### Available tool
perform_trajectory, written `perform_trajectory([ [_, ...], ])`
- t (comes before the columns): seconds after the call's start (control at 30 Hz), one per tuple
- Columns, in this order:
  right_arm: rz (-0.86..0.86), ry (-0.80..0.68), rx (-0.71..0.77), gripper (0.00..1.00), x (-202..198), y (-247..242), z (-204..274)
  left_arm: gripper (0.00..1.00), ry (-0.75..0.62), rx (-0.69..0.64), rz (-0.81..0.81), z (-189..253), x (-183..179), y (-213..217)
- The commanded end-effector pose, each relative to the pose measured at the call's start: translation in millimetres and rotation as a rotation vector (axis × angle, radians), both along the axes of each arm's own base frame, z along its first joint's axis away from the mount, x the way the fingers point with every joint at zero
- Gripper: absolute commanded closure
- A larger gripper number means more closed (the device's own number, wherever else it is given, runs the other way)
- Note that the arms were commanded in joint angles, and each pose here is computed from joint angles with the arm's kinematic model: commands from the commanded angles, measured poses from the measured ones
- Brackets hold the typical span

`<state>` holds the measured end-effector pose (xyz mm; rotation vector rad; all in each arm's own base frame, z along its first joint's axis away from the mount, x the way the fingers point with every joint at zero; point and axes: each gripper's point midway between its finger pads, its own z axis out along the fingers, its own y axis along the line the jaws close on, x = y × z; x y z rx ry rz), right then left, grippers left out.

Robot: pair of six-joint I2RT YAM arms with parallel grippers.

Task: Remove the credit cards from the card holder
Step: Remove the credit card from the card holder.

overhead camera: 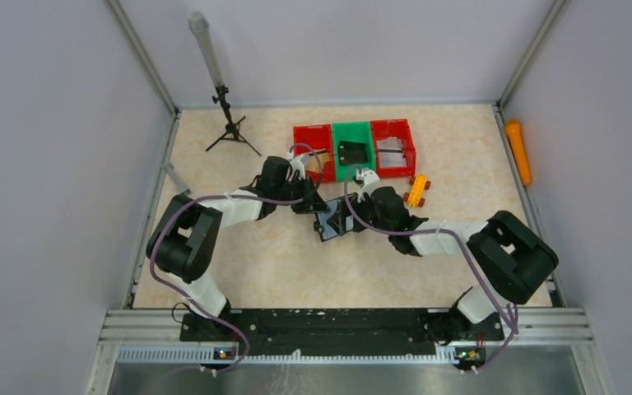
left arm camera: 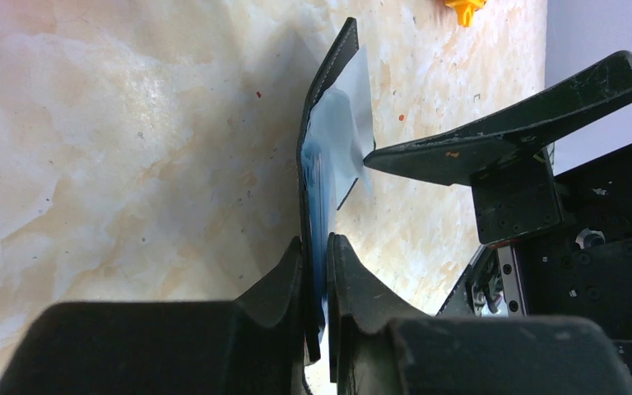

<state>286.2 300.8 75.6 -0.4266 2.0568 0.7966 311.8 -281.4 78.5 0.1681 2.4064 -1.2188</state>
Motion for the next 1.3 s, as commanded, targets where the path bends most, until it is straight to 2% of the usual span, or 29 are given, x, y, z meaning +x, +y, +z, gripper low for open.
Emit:
perform_trajectory([
  [0.0, 0.043, -0.02, 0.036, 0.13, -7.9, 8.1, 8.7, 0.85, -0.045, -0.028, -0.024, 13.4, 7.4, -5.5],
  [0.13, 0.03, -0.018, 0.008, 0.21, -3.8, 6.9, 5.3, 0.83, -0.044, -0.042, -0.031, 15.2, 6.0, -7.0],
  [0.27, -0.088, -0.043, -0.047, 0.13, 8.7, -12.9, 8.0, 0.82, -0.044, -0.041, -0.03, 14.8, 6.1, -6.9],
  [0.47, -0.168, -0.156, -0.027, 0.12, 11.2, -35.2, 36.4, 0.79, -0.034, -0.042, -0.023, 14.2, 5.6, -6.6],
  [0.67, 0.011, -0.192, 0.068, 0.13, -7.6, -9.5, 48.2, 0.78, -0.04, -0.037, -0.019, 14.6, 6.1, -5.4],
  [0.87, 0.149, -0.2, 0.103, 0.2, -24.2, 13.5, 49.9, 0.77, -0.042, -0.041, -0.024, 15.5, 5.4, -6.2],
  [1.27, 0.122, -0.045, -0.011, 0.19, -11.5, 23.8, 6.2, 0.76, -0.045, -0.051, -0.031, 17.7, 4.4, -7.2],
])
